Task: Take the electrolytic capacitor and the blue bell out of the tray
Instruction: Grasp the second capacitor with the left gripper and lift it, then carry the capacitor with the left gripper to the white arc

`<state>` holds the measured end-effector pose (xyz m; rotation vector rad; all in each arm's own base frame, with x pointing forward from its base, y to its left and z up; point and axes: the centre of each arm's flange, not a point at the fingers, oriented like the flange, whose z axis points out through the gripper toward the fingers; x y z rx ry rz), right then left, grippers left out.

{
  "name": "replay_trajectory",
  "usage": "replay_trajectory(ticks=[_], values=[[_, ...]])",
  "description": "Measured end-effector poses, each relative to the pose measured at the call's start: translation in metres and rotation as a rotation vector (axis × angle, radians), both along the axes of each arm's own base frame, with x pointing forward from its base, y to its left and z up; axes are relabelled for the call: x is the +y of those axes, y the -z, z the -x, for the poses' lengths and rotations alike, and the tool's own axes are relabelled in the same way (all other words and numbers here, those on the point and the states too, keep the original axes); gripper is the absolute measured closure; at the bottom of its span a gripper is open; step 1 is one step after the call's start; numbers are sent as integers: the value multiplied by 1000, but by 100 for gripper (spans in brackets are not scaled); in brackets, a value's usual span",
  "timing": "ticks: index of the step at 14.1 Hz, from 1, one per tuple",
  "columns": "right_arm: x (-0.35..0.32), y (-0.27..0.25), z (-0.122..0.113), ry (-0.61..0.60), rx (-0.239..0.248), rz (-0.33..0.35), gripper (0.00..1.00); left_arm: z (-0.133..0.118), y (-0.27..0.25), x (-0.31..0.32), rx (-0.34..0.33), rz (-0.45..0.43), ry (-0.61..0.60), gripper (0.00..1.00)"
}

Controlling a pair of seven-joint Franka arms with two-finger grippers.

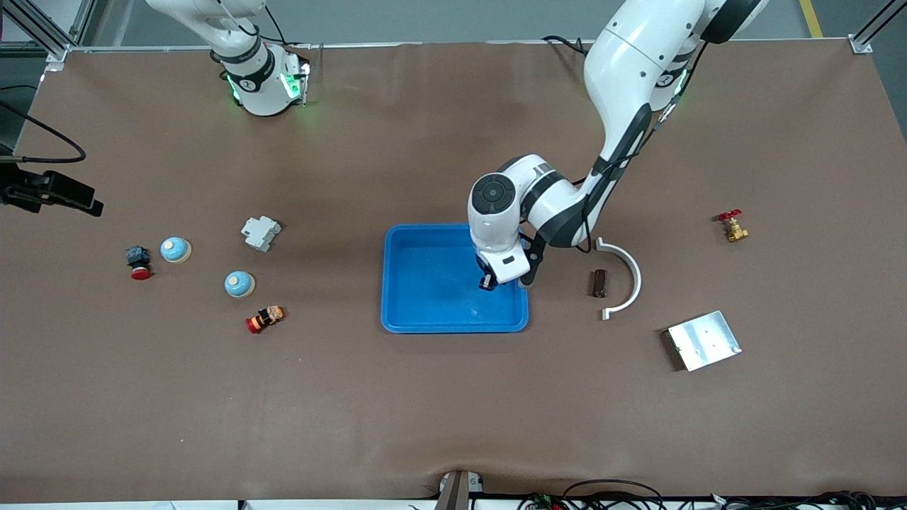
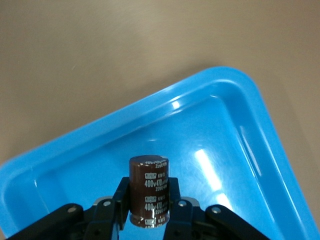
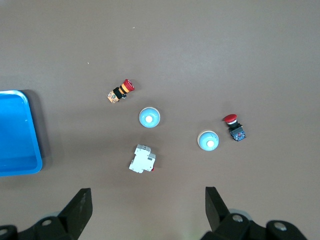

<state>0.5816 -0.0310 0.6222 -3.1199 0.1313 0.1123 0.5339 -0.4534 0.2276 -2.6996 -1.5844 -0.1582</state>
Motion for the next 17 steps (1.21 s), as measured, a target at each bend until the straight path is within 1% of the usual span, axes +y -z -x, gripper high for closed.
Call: replay_trajectory(ticks=[3,5,7,9,11,14,17], values=[[-1,0,0,2,0,0,0,-3,-11,4,10,-23,198,66],[0,0,0,2,1,0,0,-12,-17,15,13,-35,310,66],[0,0,0,2,1,0,0,-31,-22,38,18,-48,436,66],[0,0,0,2,1,0,0,-55,-29,72,21,-55,534,66],[-1,0,0,3,1,1,0,-69,-36,95,24,-64,633,66],[0,0,0,2,1,1,0,-72,-44,122,45,-88,803,66],[-2,0,0,7,1,1,0,-66,-55,159,78,-86,945,66]])
